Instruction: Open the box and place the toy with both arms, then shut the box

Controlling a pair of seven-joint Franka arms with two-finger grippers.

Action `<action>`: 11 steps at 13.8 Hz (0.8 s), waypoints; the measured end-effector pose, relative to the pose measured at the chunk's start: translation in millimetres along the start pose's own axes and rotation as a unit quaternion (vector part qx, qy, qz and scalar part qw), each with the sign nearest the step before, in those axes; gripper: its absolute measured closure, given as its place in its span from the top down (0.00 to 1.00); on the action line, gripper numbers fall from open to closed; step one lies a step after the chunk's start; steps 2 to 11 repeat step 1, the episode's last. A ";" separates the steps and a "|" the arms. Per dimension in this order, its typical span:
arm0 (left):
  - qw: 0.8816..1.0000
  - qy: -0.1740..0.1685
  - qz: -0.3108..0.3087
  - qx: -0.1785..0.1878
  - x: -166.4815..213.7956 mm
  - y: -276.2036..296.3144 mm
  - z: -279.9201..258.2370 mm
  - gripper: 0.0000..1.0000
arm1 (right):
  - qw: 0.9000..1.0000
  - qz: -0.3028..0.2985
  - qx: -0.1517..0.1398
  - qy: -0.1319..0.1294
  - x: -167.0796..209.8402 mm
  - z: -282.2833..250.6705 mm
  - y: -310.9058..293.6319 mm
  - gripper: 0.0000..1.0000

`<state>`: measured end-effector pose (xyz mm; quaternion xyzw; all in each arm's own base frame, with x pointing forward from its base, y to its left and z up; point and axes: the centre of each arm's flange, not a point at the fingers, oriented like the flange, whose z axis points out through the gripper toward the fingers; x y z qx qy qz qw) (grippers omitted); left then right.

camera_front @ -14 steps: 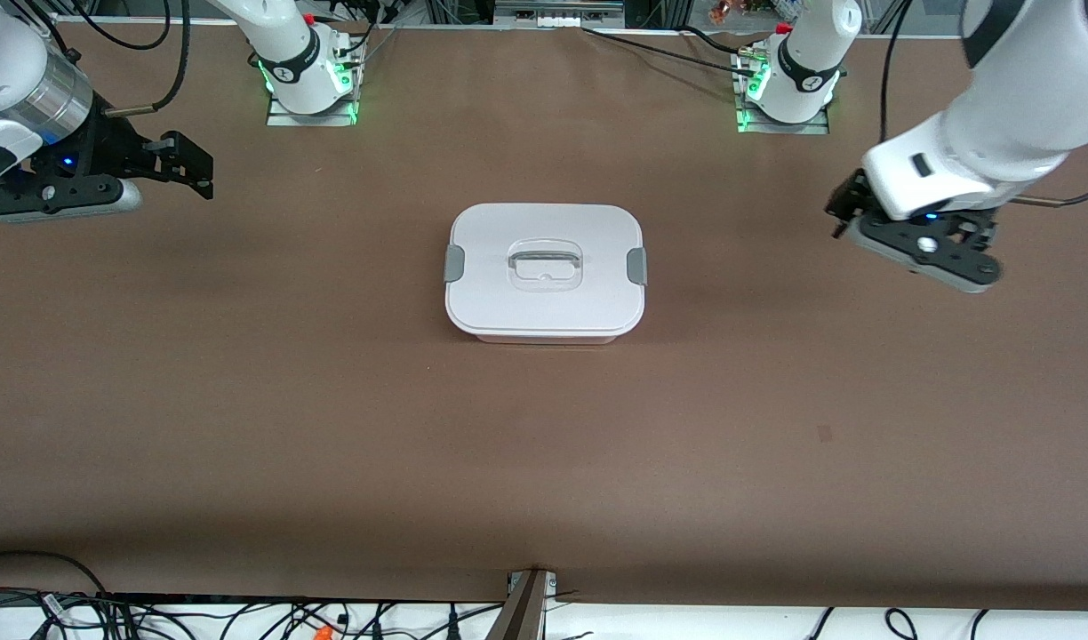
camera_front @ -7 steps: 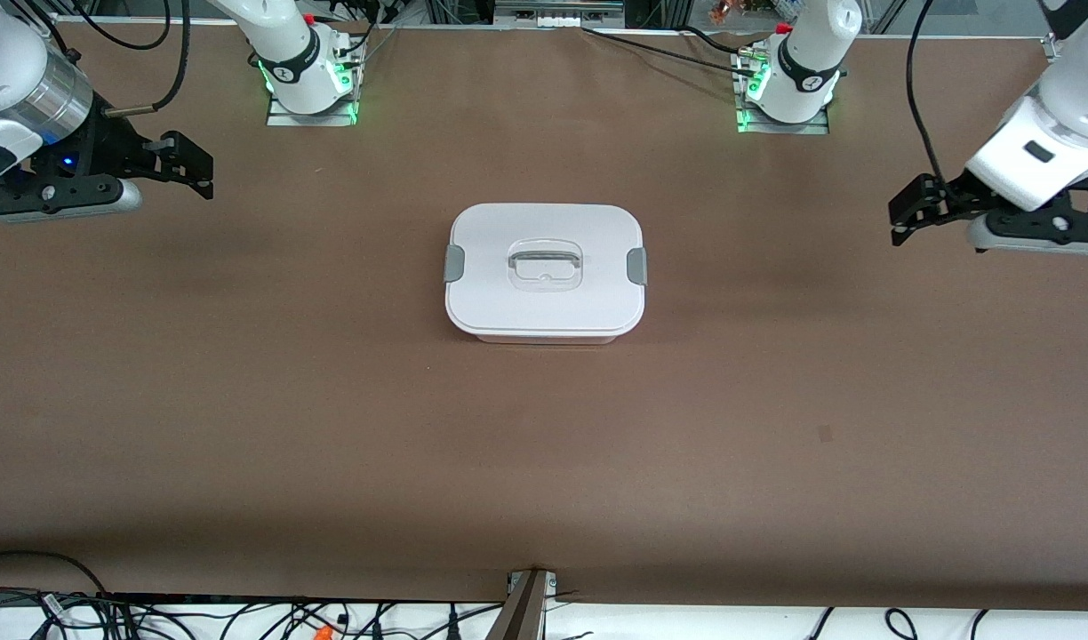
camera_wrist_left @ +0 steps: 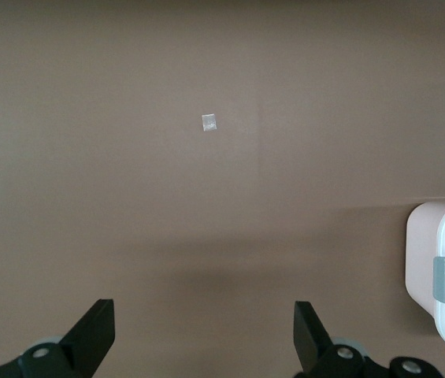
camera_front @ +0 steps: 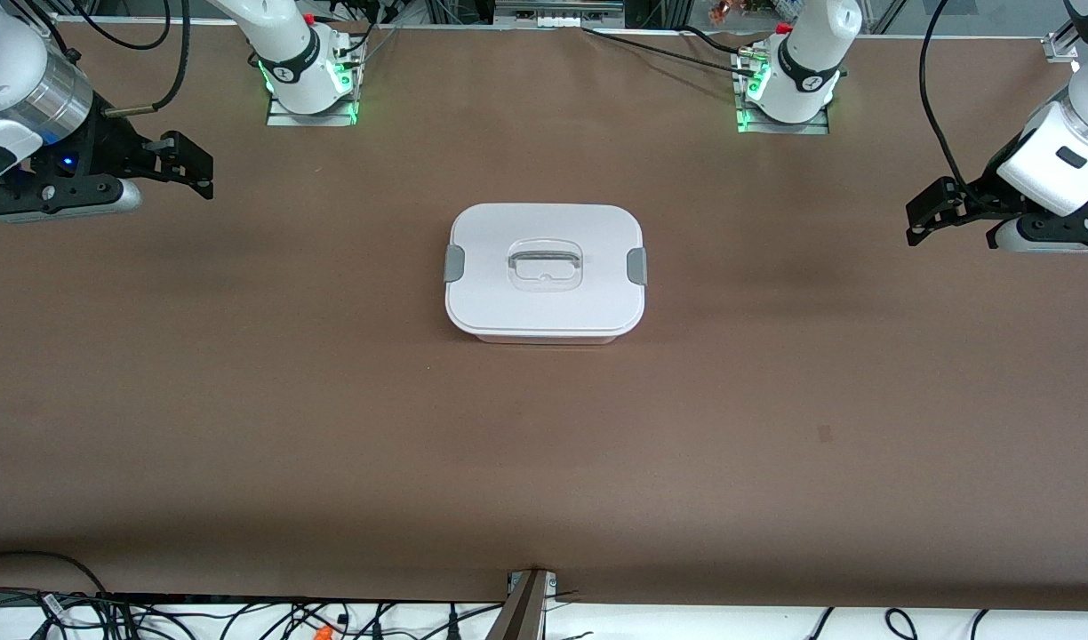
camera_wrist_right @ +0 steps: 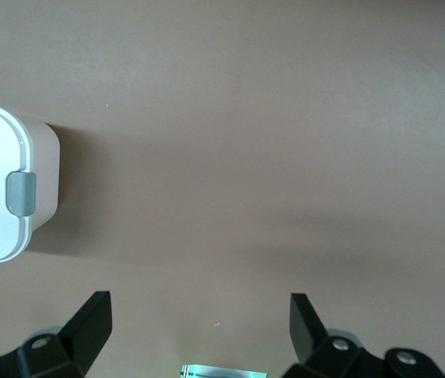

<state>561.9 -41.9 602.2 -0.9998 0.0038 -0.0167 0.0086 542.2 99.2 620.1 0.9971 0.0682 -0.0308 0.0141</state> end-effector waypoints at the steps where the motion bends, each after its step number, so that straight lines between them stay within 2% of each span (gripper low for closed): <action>1: 1.000 -0.001 0.000 0.000 2.2 0.1 -0.1 1.00 | 1.000 0.000 0.000 0.000 0.0 0.0 0.0 1.00; 11: 1.000 -0.001 0.000 0.000 2.2 0.1 -0.1 1.00 | 1.000 0.000 0.000 0.000 0.0 0.0 0.0 1.00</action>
